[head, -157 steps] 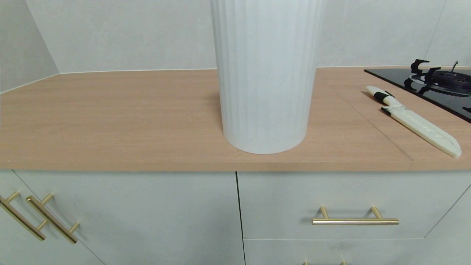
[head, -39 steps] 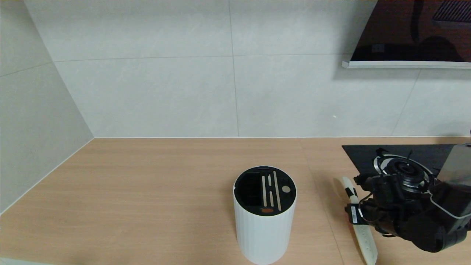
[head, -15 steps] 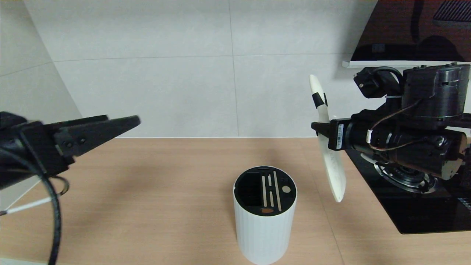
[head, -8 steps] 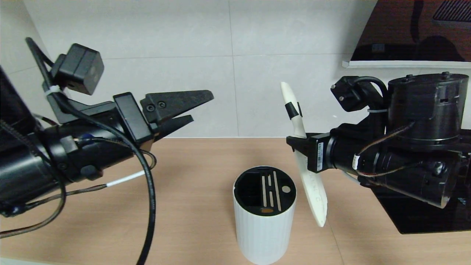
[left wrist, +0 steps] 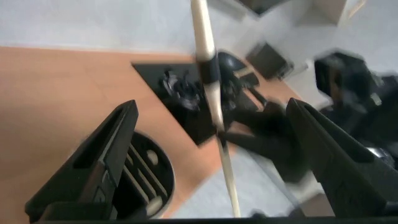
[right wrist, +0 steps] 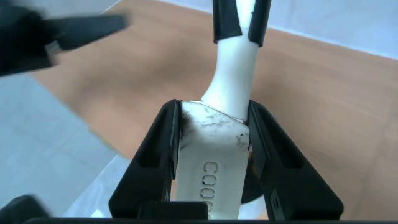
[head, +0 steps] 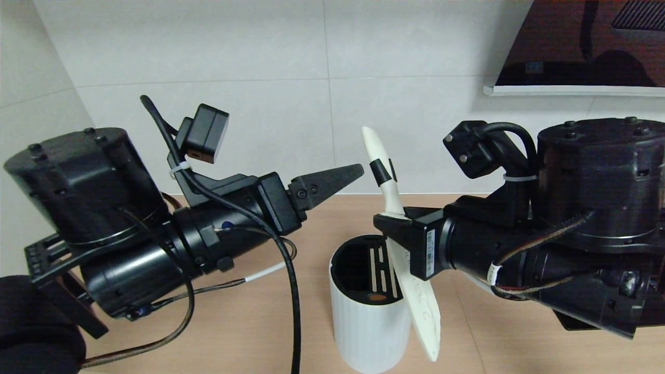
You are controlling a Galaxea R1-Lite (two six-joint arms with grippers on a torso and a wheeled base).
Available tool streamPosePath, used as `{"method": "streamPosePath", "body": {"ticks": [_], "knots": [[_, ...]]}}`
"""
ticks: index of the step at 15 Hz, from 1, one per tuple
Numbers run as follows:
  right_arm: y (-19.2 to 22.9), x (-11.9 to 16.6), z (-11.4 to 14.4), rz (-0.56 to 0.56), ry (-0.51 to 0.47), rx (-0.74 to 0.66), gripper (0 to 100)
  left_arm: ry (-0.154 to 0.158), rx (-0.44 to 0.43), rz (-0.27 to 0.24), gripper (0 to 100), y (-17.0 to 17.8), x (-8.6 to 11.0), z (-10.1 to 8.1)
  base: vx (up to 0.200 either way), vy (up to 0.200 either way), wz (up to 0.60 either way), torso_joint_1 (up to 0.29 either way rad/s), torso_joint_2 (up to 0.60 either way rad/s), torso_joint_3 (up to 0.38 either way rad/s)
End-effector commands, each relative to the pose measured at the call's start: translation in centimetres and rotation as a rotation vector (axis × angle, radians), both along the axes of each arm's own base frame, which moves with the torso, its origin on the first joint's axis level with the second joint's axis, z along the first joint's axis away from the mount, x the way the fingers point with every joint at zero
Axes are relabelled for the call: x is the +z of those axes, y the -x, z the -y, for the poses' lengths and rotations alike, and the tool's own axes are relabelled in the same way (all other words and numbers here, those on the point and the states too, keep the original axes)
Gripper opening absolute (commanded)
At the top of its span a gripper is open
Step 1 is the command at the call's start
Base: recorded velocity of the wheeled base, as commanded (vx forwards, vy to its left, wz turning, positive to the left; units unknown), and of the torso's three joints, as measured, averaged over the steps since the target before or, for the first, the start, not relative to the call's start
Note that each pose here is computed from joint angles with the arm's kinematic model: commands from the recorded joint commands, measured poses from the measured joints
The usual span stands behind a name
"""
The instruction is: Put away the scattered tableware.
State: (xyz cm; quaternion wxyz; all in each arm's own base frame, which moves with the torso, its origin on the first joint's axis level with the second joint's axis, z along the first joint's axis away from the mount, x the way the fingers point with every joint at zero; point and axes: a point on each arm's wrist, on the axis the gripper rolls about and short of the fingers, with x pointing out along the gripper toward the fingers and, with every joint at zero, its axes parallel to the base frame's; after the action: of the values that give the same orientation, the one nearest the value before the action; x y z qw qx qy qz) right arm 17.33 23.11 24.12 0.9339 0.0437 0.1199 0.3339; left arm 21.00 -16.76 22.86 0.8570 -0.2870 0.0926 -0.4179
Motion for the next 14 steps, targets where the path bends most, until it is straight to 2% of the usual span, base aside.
{"method": "streamPosePath", "body": {"ticks": [1, 3, 4, 6, 14], "knots": [[0.5, -0.3, -0.4, -0.006, 0.007, 0.022, 0, -0.018, -0.013, -0.023, 100, -0.2, -1.1, 1.1, 0.000, 0.000, 0.00, 0.000, 0.00, 0.000], [0.8, -0.6, -0.7, -0.013, 0.016, 0.037, 0, -0.011, -0.013, -0.009, 100, 0.1, -1.2, 1.4, 0.000, 0.000, 0.00, 0.000, 0.00, 0.000], [1.2, -0.7, -1.1, -0.015, 0.018, 0.056, 0, -0.030, -0.015, -0.001, 100, 0.1, -1.6, 1.4, 0.000, 0.000, 0.00, 0.000, 0.00, 0.000], [1.7, -1.0, -1.3, -0.021, 0.025, 0.074, 0, -0.043, -0.014, 0.002, 100, 0.0, -1.8, 1.5, 0.000, 0.000, 0.00, 0.000, 0.00, 0.000], [3.1, -1.2, -2.2, -0.035, 0.019, 0.124, 0, -0.045, -0.031, 0.003, 100, 0.3, -1.9, 1.9, 0.000, 0.000, 0.00, 0.000, 0.00, 0.000]]}}
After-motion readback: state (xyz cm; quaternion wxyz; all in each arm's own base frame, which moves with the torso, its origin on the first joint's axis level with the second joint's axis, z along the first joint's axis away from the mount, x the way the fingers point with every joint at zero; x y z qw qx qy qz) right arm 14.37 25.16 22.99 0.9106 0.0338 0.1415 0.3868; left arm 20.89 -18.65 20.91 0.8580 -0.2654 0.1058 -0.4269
